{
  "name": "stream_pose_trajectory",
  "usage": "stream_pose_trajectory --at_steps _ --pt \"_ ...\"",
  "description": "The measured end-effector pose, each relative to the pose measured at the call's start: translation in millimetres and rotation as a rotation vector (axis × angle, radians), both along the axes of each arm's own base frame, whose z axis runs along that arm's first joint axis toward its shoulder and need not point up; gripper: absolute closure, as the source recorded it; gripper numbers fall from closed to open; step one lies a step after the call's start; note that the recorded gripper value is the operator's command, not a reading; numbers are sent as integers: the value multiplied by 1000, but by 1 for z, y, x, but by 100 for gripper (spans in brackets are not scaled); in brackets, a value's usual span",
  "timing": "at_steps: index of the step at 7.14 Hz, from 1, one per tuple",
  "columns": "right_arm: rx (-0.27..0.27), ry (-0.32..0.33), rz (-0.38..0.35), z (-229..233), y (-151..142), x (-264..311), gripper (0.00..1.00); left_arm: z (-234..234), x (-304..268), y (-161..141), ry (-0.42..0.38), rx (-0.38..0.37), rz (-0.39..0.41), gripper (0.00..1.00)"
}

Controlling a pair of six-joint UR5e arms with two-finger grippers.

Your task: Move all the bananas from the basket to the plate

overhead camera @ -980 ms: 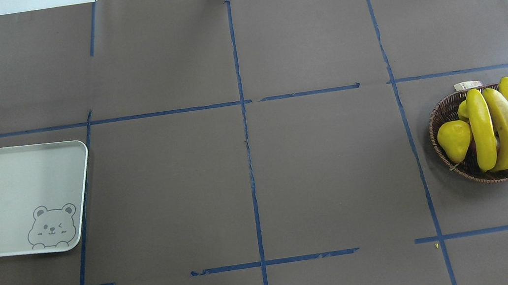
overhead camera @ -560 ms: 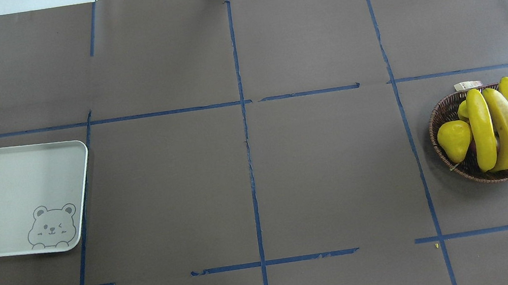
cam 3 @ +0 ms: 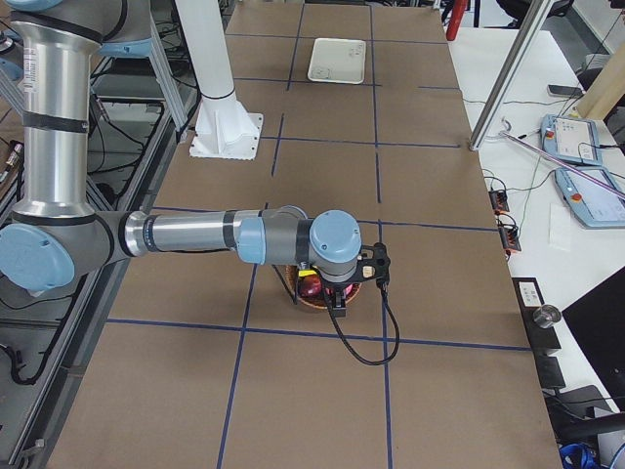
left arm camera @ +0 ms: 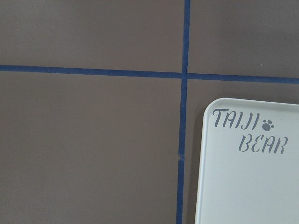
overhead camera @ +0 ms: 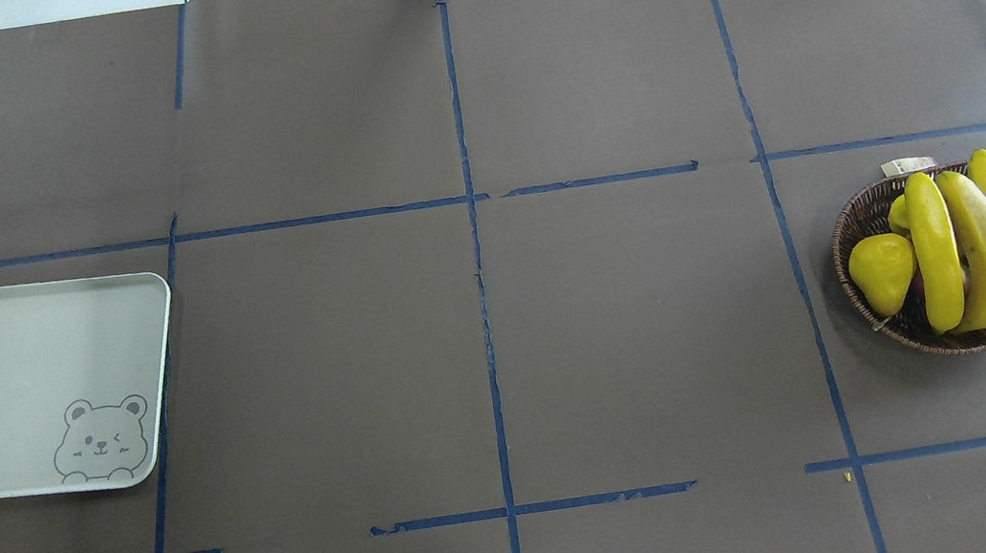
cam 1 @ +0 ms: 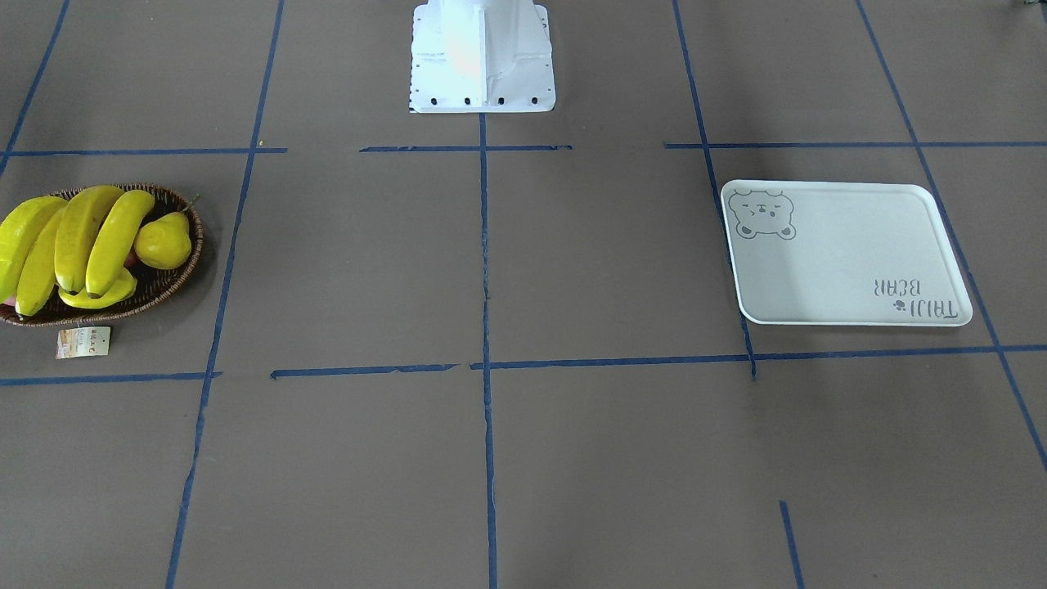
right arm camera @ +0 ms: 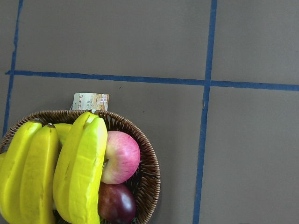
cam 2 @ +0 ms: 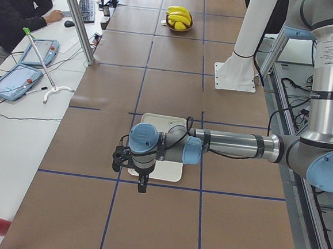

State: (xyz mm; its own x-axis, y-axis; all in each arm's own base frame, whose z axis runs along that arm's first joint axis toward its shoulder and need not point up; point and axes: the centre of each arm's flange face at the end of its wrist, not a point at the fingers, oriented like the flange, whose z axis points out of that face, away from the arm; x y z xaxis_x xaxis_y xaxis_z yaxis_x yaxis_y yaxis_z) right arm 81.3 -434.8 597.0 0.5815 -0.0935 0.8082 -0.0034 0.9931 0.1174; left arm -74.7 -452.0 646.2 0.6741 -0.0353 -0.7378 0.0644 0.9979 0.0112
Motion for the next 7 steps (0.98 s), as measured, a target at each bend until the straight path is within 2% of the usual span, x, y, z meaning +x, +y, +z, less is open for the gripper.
stream_pose_trajectory --at_steps 3,7 --pt "-6 6 3 -8 -3 -17 0 -5 4 0 56 -2 -3 0" --pt "0 -4 73 -18 5 -79 0 -8 4 0 55 9 2 0"
